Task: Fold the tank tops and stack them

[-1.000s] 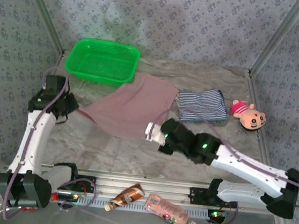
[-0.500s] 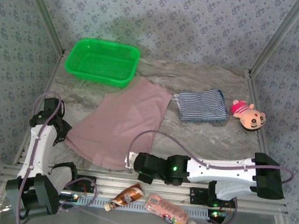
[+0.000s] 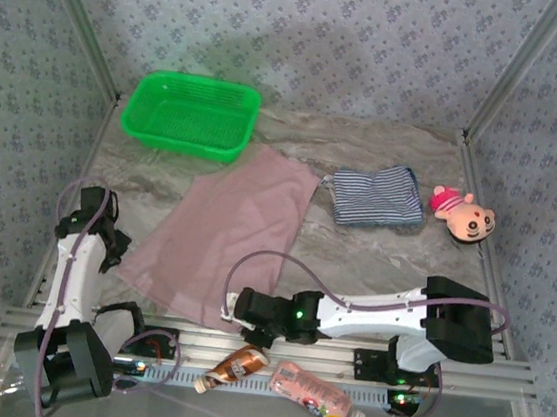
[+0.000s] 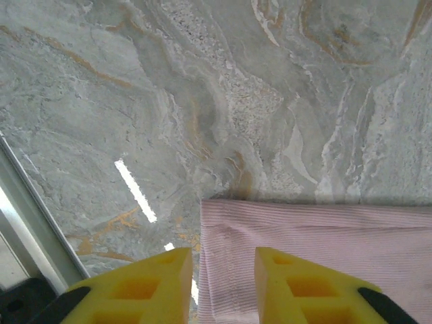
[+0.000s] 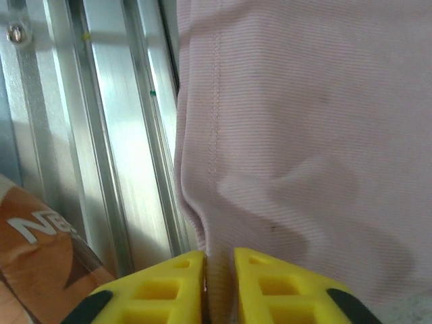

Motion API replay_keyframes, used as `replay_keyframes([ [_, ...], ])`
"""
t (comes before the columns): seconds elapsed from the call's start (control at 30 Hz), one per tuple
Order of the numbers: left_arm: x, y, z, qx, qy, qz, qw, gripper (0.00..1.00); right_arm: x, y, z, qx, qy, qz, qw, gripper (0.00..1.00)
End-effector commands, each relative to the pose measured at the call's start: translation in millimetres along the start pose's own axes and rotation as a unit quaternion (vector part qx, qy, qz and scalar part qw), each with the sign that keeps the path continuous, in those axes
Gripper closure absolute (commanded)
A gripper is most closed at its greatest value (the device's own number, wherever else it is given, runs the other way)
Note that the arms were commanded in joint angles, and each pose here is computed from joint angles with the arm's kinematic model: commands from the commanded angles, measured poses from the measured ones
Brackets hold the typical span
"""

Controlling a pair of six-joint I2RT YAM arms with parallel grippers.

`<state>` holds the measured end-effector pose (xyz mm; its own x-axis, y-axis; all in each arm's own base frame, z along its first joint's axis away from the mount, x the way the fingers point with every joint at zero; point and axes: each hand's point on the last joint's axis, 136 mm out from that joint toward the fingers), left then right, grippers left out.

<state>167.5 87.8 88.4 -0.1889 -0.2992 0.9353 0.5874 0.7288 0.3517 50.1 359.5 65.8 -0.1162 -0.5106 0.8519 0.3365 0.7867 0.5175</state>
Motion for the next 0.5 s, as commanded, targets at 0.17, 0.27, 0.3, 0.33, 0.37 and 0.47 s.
replay_keyframes([
  [0.17, 39.5, 33.7, -16.0, 0.028, -0.054, -0.058, 0.996, 0.62, 68.5, 28.9, -24.3, -0.051, 0.082, -0.075, 0.993, 0.46],
  [0.27, 41.3, 23.5, -52.2, 0.000, -0.113, -0.024, 0.993, 0.59, 89.6, 43.8, -85.6, -0.121, 0.051, -0.122, 0.984, 0.42],
  [0.3, 40.1, 17.0, -66.0, -0.017, -0.126, -0.015, 0.992, 0.58, 92.5, 49.7, -110.1, -0.145, 0.038, -0.135, 0.979, 0.41],
  [0.33, 39.2, 9.8, -80.3, -0.036, -0.137, -0.011, 0.990, 0.58, 92.1, 55.7, -135.1, -0.170, 0.023, -0.148, 0.974, 0.41],
  [0.37, 36.8, 3.8, -90.8, -0.048, -0.145, -0.006, 0.988, 0.58, 89.4, 59.6, -158.0, -0.195, 0.007, -0.154, 0.968, 0.41],
  [0.47, 23.3, -19.3, -118.1, -0.082, -0.154, 0.016, 0.984, 0.58, 74.2, 76.7, -223.2, -0.258, -0.025, -0.161, 0.952, 0.39],
])
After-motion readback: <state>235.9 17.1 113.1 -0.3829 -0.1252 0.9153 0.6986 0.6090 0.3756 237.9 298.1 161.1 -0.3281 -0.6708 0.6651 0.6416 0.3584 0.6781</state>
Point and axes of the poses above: each hand's point on the last joint's axis, 136 mm out from that joint toward the fingers, its own x axis back along the fingers, its own z axis along the line the jaws close on, y = z × x, and after that the axes turned 11 degrees about -x, right-handed
